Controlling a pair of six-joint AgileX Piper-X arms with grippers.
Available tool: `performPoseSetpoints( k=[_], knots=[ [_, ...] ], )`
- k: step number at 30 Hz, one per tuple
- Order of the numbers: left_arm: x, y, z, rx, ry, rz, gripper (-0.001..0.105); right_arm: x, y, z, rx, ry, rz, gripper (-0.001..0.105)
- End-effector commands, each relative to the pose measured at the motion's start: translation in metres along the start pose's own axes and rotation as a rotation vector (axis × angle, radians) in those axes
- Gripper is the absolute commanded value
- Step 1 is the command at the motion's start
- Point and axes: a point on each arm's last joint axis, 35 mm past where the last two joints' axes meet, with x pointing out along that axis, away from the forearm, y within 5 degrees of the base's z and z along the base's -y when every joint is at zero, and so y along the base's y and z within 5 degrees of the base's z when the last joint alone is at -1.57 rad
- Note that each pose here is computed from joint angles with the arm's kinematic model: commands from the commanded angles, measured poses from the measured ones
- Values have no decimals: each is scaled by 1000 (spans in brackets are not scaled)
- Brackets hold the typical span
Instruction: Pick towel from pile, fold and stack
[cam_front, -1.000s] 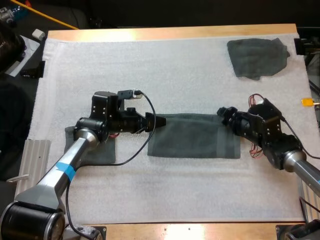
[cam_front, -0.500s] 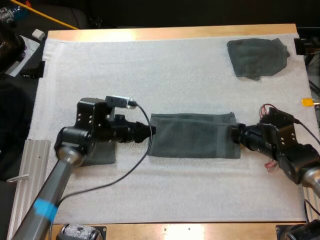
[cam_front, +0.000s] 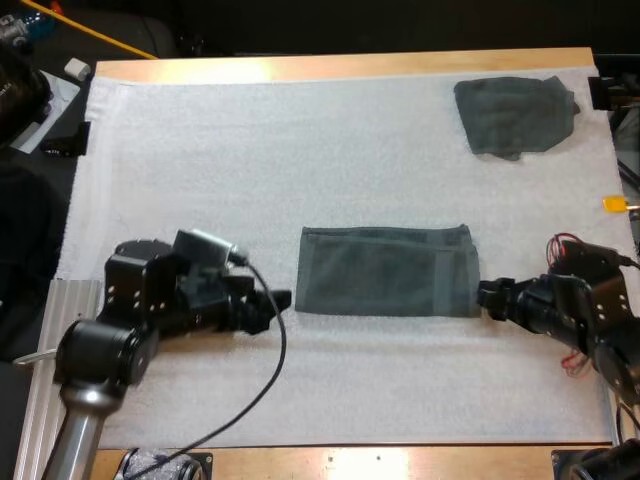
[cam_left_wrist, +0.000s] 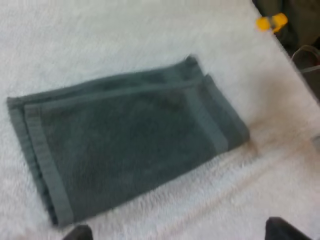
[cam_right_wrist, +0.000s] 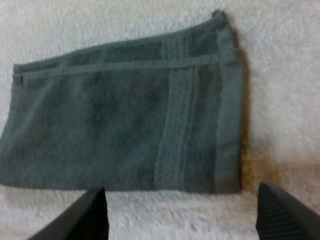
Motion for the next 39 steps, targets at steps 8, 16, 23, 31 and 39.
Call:
performPoseSetpoints(
  k=[8,16,23,31,39],
  knots=[
    [-30,-14,-24,8,-7,8,66,-11,-4,-4,-55,12,-103,60],
    [-28,-13,-25,-1,1,7,66,3,-10,-1,-41,32,-152,61],
    [-28,-13,-25,-4,7,3,66,33,-33,5,47,117,-106,61],
    [-29,-13,-26,-8,12,2,66,68,-64,7,134,186,10,61],
    [-29,-13,-28,-14,21,11,66,94,-80,7,192,215,114,61]
  ],
)
